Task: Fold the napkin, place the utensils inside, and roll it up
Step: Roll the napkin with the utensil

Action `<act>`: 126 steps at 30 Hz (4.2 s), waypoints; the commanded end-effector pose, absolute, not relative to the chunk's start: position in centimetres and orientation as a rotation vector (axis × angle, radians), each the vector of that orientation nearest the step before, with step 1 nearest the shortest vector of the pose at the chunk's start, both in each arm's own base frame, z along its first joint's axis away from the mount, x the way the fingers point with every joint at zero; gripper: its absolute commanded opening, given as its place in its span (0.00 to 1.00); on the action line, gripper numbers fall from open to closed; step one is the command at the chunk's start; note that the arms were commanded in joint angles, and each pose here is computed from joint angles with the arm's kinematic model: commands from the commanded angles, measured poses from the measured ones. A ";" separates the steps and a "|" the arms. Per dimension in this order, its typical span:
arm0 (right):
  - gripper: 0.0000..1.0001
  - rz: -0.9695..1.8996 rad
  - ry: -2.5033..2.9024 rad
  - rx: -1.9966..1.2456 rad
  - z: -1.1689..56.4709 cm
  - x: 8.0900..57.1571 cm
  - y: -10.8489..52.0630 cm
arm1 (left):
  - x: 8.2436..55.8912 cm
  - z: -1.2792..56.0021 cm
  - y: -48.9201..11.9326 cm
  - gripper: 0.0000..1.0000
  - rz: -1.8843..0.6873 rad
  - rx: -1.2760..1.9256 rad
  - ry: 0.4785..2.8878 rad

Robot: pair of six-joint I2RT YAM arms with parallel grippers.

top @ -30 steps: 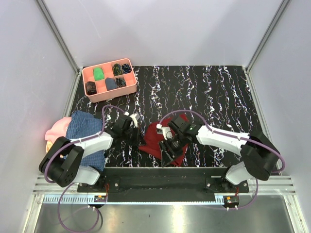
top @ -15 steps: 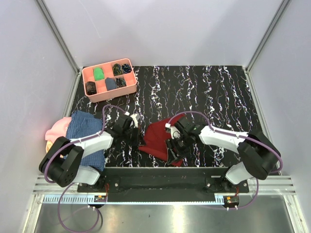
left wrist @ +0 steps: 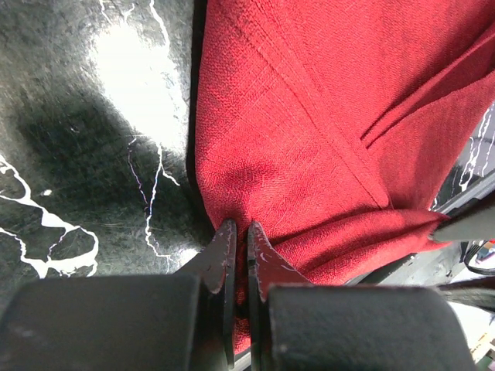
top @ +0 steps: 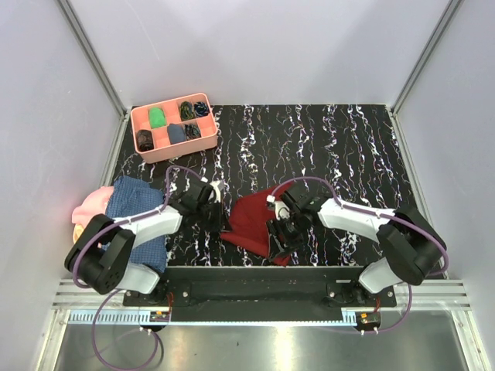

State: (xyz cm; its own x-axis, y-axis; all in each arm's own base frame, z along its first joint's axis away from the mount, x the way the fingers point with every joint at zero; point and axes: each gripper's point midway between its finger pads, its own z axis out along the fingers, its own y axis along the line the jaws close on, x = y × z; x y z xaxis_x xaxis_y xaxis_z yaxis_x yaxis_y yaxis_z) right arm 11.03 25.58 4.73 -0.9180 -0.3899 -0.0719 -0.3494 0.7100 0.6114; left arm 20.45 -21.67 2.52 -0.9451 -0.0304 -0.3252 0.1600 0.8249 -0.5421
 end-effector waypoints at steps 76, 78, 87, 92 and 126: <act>0.08 -1.277 -2.609 0.963 0.1 12.1 32.3 | 23.0 9.3 -22.8 0.65 -0.984 0.201 2.229; 0.08 -1.287 -2.596 0.946 0.0 12.3 32.3 | 23.2 8.9 -23.0 0.65 -0.978 0.199 2.237; 0.07 -1.294 -2.584 0.911 -0.5 12.9 32.1 | 22.8 7.7 -24.9 0.66 -1.043 0.237 2.262; 0.07 -1.298 -2.581 0.899 -0.7 13.2 31.9 | 21.9 6.4 -25.1 0.61 -1.041 0.241 2.304; 0.73 -1.037 -3.267 1.286 9.2 20.8 29.6 | 19.3 -0.3 -21.6 0.00 -0.754 0.061 2.731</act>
State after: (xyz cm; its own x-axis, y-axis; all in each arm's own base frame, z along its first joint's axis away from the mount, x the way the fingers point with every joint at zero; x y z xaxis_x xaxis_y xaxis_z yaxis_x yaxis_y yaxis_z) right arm 19.66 30.16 8.44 -0.7392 -0.4434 -0.5069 -0.6672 0.5844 0.4618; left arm 21.25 -24.08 2.54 -0.9145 -0.0623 -0.3998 0.2032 0.7837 -0.5870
